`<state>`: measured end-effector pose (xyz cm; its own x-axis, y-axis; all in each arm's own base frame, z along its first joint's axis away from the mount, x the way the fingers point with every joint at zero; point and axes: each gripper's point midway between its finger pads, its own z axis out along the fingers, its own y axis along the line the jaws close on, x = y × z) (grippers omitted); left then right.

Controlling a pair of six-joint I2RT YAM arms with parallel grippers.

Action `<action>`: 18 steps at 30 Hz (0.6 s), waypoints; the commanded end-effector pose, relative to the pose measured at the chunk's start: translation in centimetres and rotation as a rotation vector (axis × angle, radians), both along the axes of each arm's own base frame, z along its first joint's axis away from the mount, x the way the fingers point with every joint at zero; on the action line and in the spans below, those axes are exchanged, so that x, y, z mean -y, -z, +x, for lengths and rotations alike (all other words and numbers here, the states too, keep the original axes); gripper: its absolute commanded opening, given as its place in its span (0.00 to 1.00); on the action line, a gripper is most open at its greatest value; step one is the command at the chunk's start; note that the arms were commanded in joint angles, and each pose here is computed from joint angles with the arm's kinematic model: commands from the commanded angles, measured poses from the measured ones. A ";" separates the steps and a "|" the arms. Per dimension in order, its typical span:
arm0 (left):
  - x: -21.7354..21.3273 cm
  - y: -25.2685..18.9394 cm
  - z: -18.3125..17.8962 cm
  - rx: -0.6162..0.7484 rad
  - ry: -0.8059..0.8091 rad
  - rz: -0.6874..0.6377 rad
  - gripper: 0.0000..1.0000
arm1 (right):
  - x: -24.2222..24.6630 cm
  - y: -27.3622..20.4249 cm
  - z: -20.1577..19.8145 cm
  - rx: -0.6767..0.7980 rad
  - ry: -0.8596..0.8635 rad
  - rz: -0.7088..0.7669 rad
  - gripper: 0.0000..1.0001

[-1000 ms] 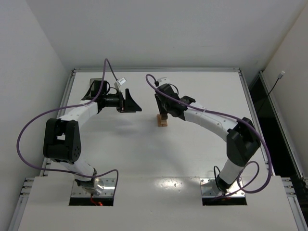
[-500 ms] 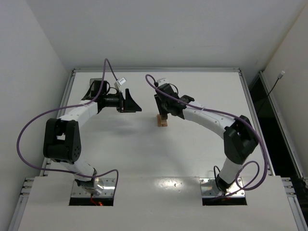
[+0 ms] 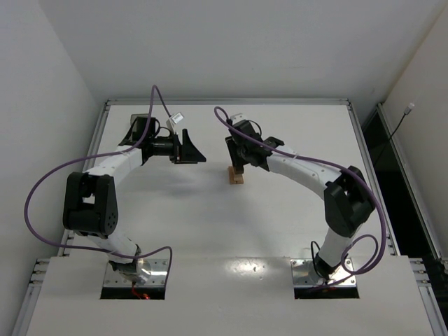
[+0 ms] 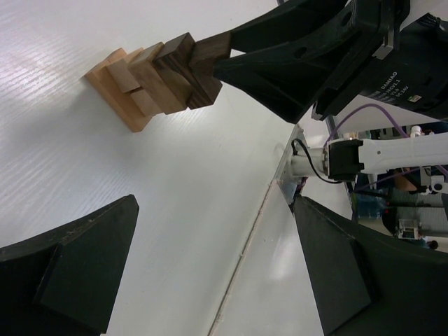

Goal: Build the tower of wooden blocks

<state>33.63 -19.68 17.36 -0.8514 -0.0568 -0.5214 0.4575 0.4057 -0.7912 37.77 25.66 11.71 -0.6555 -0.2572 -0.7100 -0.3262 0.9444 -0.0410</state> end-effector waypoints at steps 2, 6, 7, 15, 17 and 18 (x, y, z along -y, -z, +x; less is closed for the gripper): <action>0.1 -1.4 0.5 0.061 0.021 -0.021 0.92 | -1.1 -1.4 0.7 0.026 -0.025 0.050 0.38; 0.1 -1.5 0.4 0.060 0.028 -0.027 0.92 | -1.1 -1.4 0.7 0.026 -0.025 0.050 0.46; 0.1 -1.5 0.4 0.060 0.028 -0.027 0.92 | -1.1 -1.4 0.7 0.026 -0.025 0.050 0.49; 0.1 -1.3 0.6 0.060 0.028 -0.027 0.91 | -1.2 -1.5 0.2 0.026 -0.055 0.056 0.57; 0.1 -1.3 0.6 0.060 0.028 -0.027 0.91 | -1.1 -1.9 0.2 0.033 -0.056 0.061 0.57; 0.1 -1.3 0.6 0.060 0.028 -0.027 0.91 | -1.1 -1.7 0.2 0.035 -0.063 0.054 0.58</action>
